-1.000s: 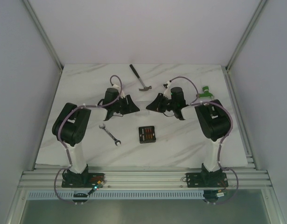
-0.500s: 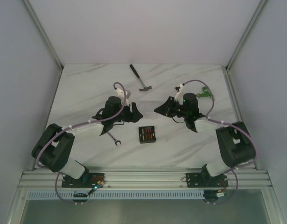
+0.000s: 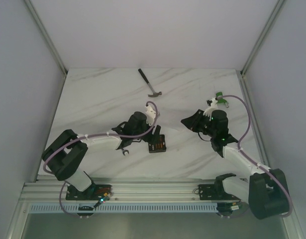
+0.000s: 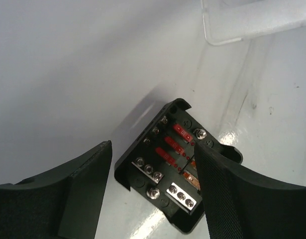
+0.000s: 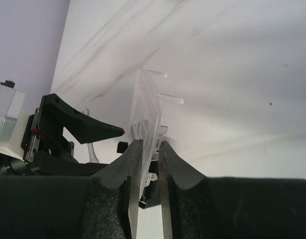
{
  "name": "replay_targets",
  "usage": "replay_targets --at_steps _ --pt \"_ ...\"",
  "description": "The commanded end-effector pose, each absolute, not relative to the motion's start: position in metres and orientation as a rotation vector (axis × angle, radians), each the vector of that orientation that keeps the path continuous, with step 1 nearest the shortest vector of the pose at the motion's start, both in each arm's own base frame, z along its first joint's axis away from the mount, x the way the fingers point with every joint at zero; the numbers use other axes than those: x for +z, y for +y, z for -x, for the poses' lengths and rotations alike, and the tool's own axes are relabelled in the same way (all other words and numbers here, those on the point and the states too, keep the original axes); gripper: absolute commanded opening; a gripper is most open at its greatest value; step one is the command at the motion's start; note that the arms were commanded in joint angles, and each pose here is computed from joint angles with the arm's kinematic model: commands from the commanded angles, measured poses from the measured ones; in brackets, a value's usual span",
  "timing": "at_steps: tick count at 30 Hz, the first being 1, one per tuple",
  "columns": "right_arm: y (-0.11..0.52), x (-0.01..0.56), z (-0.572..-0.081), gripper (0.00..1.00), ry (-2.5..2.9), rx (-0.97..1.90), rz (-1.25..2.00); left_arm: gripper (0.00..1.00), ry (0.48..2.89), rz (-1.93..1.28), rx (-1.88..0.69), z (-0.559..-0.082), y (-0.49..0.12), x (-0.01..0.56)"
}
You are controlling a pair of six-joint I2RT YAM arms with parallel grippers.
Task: Snap on the fuse box
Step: Pick up the fuse box cover from the center of the board, then close the fuse box cover on the fuse box base.
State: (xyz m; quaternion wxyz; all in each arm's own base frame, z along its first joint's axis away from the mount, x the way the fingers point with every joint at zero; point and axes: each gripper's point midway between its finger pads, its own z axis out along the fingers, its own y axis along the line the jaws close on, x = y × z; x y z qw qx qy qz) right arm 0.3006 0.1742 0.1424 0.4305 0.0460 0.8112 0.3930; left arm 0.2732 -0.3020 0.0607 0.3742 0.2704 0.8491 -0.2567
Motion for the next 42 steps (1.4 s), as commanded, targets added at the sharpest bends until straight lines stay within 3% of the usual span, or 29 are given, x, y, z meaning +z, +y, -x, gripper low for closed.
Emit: replay_targets --at_steps 1,22,35,42 --pt "0.166 0.134 -0.295 0.0 2.043 0.93 -0.131 0.76 2.167 -0.753 -0.564 -0.283 -0.305 0.056" --pt "0.169 0.125 -0.294 0.0 2.067 0.949 -0.115 0.72 2.243 -0.71 -0.492 -0.312 -0.319 0.035" --pt "0.187 0.133 -0.292 0.0 2.023 1.08 -0.098 0.67 2.34 -0.299 -0.391 -0.347 -0.255 0.033" --pt "0.226 0.137 -0.291 0.0 2.011 1.221 -0.022 0.72 2.321 -0.223 -0.484 -0.344 -0.255 0.053"
